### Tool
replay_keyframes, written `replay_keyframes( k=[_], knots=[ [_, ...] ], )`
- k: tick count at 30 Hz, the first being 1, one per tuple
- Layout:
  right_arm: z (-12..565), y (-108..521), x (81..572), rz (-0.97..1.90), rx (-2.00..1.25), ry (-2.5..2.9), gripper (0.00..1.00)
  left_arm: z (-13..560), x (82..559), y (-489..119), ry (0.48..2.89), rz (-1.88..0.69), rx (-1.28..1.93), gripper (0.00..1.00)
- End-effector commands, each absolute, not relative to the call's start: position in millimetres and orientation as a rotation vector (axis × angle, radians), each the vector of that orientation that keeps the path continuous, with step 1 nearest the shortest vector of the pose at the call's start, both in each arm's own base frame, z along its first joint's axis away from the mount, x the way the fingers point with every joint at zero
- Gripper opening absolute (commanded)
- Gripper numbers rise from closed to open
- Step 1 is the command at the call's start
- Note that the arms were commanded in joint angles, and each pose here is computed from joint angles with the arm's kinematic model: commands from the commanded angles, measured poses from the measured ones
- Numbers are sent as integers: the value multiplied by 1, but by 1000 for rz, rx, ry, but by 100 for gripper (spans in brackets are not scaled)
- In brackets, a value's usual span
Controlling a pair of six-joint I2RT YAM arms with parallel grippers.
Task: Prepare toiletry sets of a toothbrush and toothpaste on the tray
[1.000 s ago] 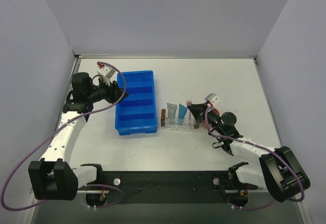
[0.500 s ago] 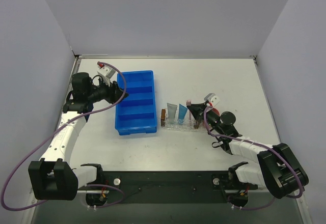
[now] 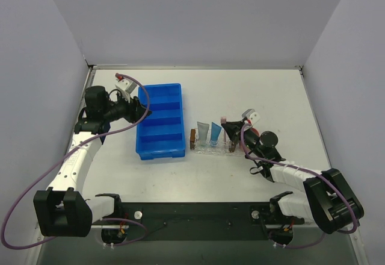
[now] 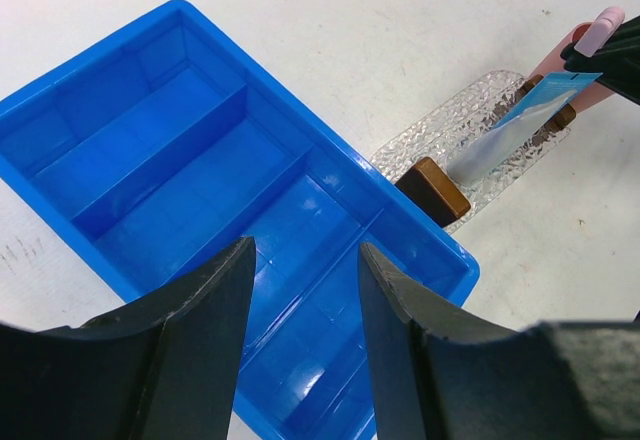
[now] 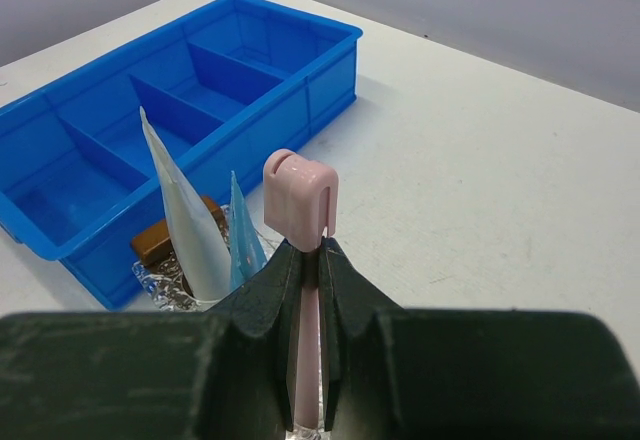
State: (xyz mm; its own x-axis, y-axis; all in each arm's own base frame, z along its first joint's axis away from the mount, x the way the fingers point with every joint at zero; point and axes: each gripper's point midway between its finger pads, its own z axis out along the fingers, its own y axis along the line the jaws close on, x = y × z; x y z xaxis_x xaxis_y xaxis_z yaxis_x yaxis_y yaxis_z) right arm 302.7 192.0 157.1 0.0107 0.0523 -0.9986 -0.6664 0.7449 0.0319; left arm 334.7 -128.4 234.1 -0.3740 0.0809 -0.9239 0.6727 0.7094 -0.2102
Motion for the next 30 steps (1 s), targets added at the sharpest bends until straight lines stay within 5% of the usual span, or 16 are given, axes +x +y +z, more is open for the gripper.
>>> replay_keyframes(
  k=[1,30],
  knots=[
    [256,192,304,585,-480,1108,0,242,333,-129,1831,-709,621,55],
    [262,185,314,584,-386,1088,0,238,331,-130,1840,-713,621,55]
  ],
)
